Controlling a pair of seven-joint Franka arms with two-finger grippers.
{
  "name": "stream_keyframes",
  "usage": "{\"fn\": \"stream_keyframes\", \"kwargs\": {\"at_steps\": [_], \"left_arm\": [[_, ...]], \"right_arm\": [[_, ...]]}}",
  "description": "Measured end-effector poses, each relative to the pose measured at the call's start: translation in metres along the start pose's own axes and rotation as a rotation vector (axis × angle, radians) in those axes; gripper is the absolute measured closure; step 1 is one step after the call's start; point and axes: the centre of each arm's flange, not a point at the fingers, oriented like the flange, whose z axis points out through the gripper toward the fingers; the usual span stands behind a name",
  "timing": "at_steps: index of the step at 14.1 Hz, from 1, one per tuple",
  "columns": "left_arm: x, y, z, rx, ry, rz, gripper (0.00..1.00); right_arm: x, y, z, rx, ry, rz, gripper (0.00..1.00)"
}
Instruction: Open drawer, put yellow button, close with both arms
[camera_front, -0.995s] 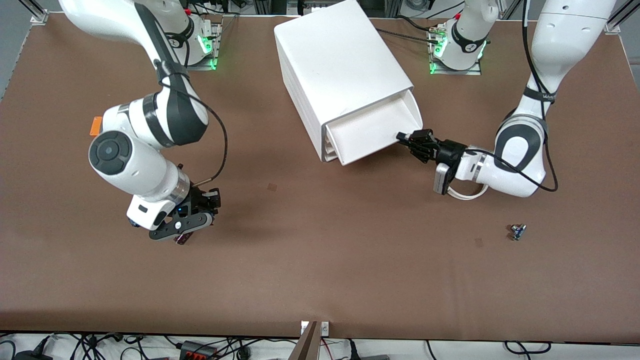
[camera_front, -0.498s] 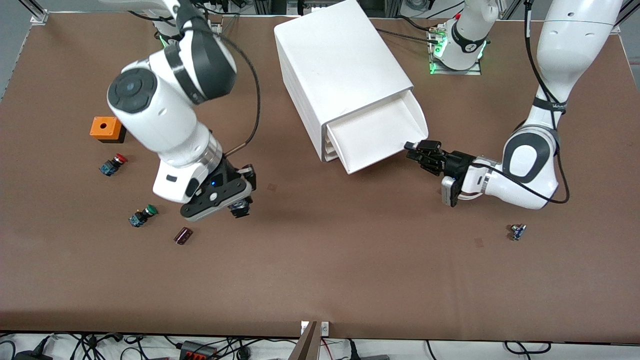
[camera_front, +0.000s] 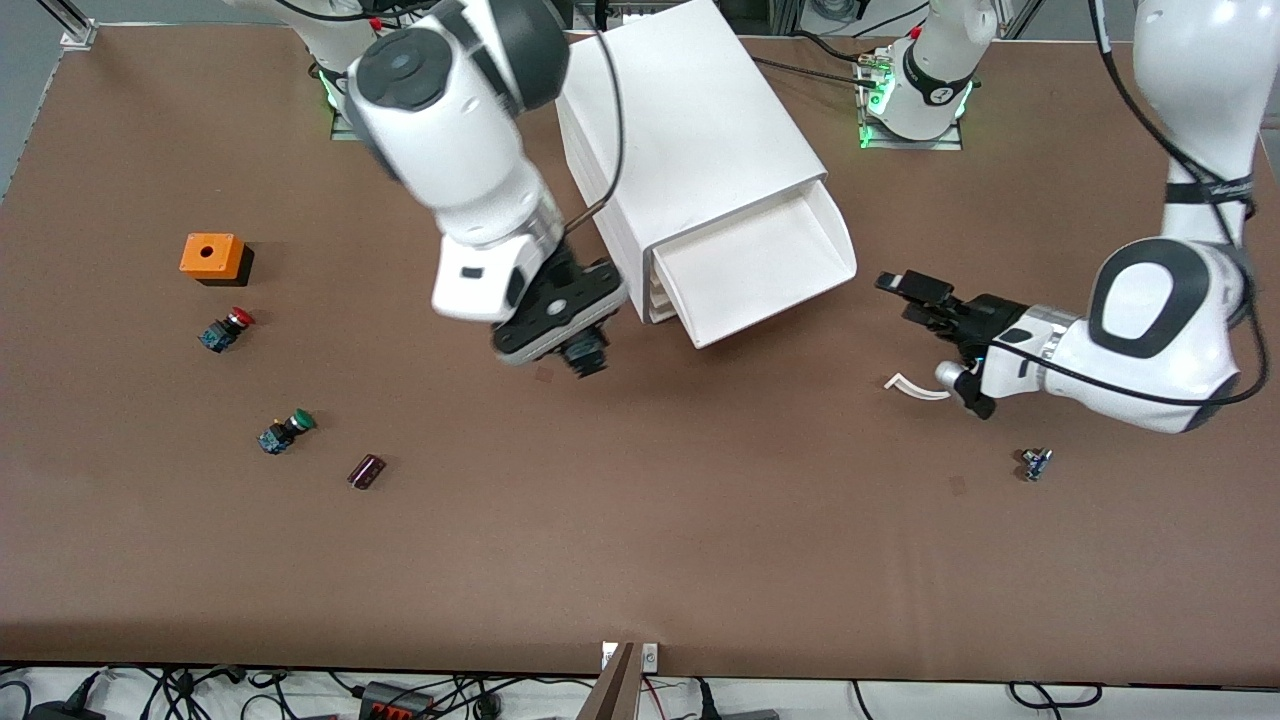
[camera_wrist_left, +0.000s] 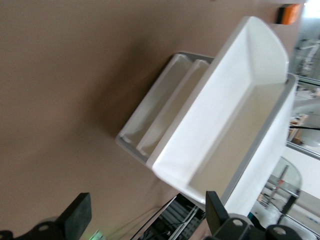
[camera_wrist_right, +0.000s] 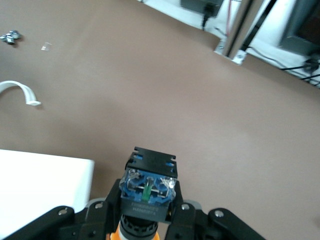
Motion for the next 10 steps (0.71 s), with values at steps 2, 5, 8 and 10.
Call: {"fn": "stream_keyframes", "kwargs": {"at_steps": [2, 5, 8, 10], "left_arm": [[-0.013, 0.009, -0.024, 0.155, -0.005, -0.108, 0.0], [-0.026, 0.016, -0.042, 0.388, -0.004, -0.244, 0.0], [-0.024, 0.034, -0.057, 0.56, 0.072, -0.32, 0.0], [-0.027, 0.057, -0.082, 0.593, 0.163, -0.35, 0.0]], "right_arm": [[-0.004, -0.041, 0.008, 0.018, -0.003, 0.027, 0.59], [-0.012, -0.092, 0.041, 0.033, -0.025, 0.048, 0.59], [-0.02, -0.123, 0.071, 0.039, -0.042, 0.047, 0.59], [-0.026, -0.138, 0.082, 0.04, -0.056, 0.029, 0.59]]}}
